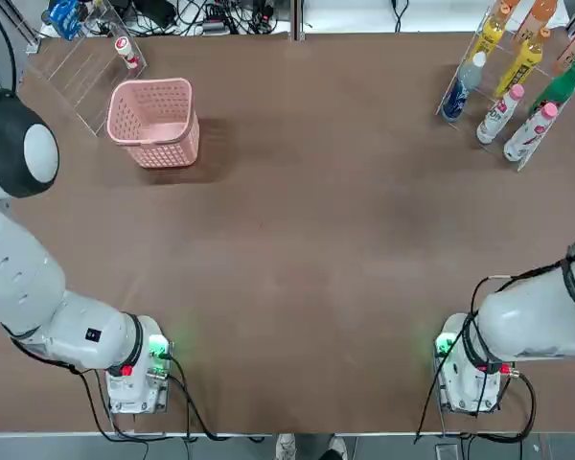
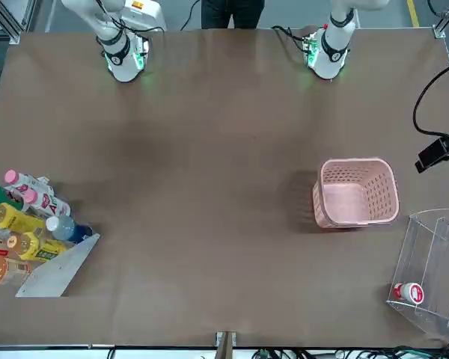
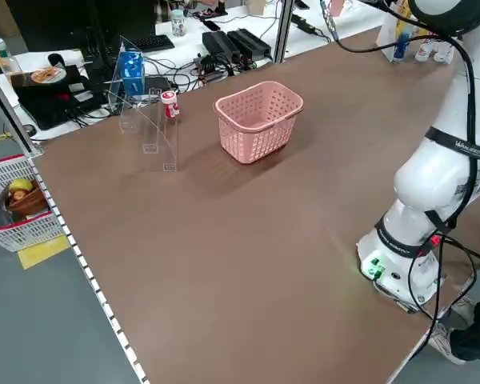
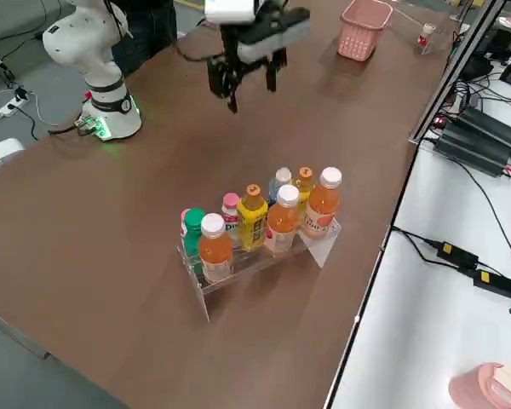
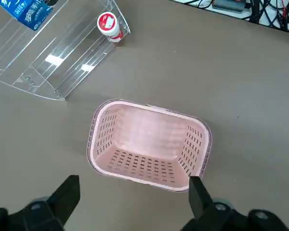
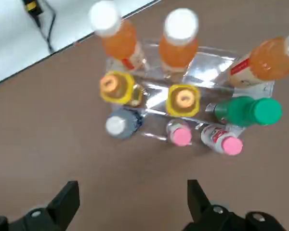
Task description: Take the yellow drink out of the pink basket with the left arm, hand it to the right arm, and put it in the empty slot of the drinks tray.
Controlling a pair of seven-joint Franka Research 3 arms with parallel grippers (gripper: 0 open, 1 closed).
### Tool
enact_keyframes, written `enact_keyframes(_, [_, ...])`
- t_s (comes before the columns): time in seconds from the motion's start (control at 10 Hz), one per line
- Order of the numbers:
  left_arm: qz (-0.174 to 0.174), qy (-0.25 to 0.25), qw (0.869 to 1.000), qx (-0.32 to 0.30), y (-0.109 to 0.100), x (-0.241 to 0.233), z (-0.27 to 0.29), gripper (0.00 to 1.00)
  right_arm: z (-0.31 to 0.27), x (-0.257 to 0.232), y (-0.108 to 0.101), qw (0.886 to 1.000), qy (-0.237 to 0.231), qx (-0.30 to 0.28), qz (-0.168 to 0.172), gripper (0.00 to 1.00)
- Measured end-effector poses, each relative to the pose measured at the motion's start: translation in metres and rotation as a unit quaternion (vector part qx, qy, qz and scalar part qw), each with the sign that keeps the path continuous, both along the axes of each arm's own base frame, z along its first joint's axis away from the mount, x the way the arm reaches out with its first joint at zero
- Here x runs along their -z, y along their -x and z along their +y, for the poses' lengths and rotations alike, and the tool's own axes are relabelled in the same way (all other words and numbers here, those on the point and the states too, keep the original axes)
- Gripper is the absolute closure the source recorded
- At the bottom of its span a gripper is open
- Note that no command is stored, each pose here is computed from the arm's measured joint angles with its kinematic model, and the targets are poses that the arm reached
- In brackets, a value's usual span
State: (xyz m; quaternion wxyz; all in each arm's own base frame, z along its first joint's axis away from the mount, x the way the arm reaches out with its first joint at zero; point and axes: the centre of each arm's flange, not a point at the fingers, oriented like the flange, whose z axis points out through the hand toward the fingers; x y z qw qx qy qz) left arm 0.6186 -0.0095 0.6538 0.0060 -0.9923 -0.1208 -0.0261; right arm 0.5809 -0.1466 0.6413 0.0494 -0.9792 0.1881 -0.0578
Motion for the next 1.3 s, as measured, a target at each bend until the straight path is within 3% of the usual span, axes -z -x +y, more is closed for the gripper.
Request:
enact_keyframes(0.1, [0.000, 0.000, 1.000, 0.000, 0.000, 0.000, 0.000, 0.00, 0.031, -0.011, 0.005, 0.999, -0.002, -0.041, 0.006, 0.01])
enact_keyframes(0.3, [0.000, 0.000, 1.000, 0.000, 0.000, 0.000, 0.000, 0.00, 0.104, -0.026, 0.015, 0.991, 0.046, -0.125, 0.029, 0.01])
enact_keyframes(0.5, [0.000, 0.000, 1.000, 0.001, 0.000, 0.000, 0.000, 0.00, 0.151, -0.036, 0.022, 0.983, 0.067, -0.167, 0.028, 0.01])
enact_keyframes(1.3, [0.000, 0.000, 1.000, 0.004, 0.000, 0.000, -0.002, 0.00, 0.140, -0.016, 0.017, 0.984, 0.067, -0.160, 0.029, 0.01])
